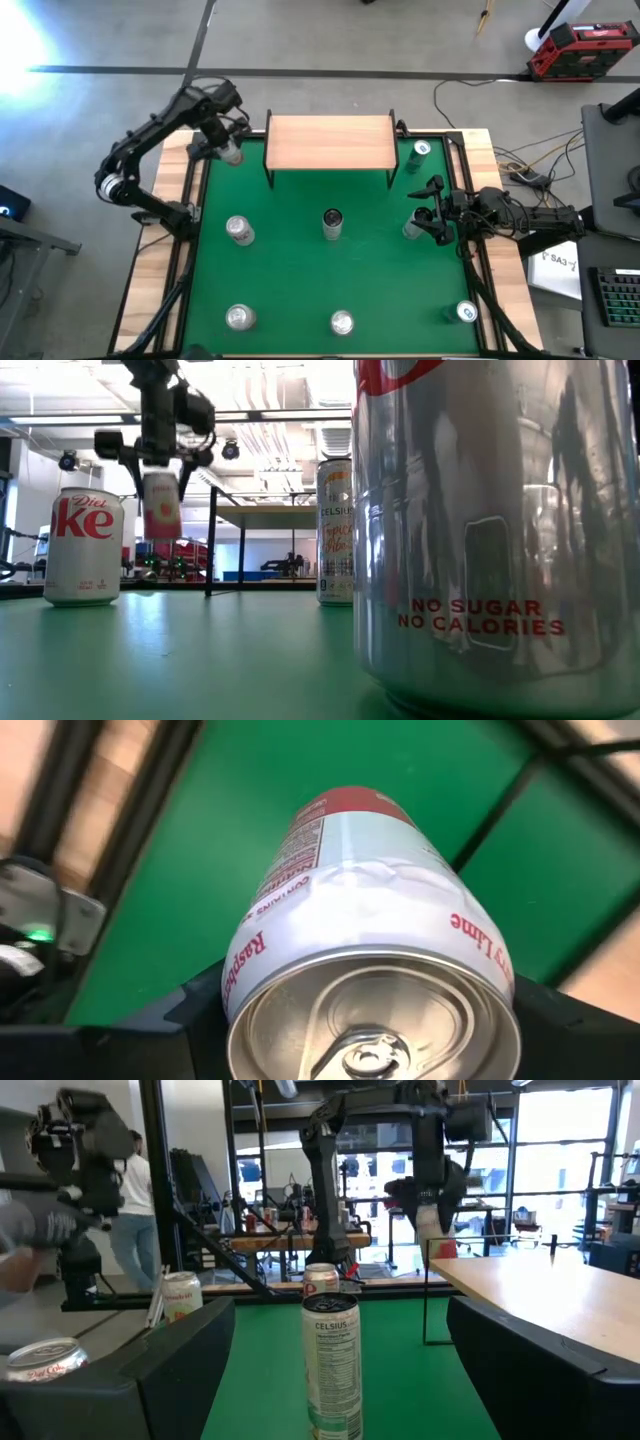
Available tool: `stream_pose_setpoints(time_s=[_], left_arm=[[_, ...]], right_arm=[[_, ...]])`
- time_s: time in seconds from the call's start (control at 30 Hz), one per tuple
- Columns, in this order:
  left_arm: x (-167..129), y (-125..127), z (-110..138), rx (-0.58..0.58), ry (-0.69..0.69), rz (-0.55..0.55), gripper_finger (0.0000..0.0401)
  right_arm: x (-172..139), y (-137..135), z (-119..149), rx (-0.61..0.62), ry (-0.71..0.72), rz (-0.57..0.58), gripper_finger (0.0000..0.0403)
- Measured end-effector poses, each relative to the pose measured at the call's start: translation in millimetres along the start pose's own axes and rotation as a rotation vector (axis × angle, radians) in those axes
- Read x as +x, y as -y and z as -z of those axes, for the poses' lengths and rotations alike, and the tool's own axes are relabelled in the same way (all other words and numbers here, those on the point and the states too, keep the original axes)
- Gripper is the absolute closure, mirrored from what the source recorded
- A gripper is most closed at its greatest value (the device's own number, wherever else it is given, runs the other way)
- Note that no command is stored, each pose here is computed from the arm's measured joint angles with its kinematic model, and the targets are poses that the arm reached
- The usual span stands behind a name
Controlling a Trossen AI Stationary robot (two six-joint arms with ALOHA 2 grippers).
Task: Place canned beverage on shelf
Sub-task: Put the top pink-white soda can on the shelf
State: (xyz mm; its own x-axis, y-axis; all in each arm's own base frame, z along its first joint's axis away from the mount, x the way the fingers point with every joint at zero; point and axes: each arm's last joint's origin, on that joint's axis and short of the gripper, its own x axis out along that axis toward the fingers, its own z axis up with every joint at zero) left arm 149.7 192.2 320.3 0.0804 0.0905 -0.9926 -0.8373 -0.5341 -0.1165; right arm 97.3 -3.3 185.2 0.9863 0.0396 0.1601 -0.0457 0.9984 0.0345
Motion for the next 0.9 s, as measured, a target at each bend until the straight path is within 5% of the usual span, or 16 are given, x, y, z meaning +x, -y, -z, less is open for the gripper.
stream_pose_setpoints(time_s=[0.3,0.9], left_arm=[[-55.2,20.2,-2.3,0.168,0.055,0.057,0.0126],[-86.1,57.4,8.9,0.398,0.128,0.174,0.0126]], right_arm=[[0.0,0.0,-0.1,0.000,0.000,0.000,0.0046],[0.0,0.0,-0.1,0.000,0.000,0.000,0.0046]])
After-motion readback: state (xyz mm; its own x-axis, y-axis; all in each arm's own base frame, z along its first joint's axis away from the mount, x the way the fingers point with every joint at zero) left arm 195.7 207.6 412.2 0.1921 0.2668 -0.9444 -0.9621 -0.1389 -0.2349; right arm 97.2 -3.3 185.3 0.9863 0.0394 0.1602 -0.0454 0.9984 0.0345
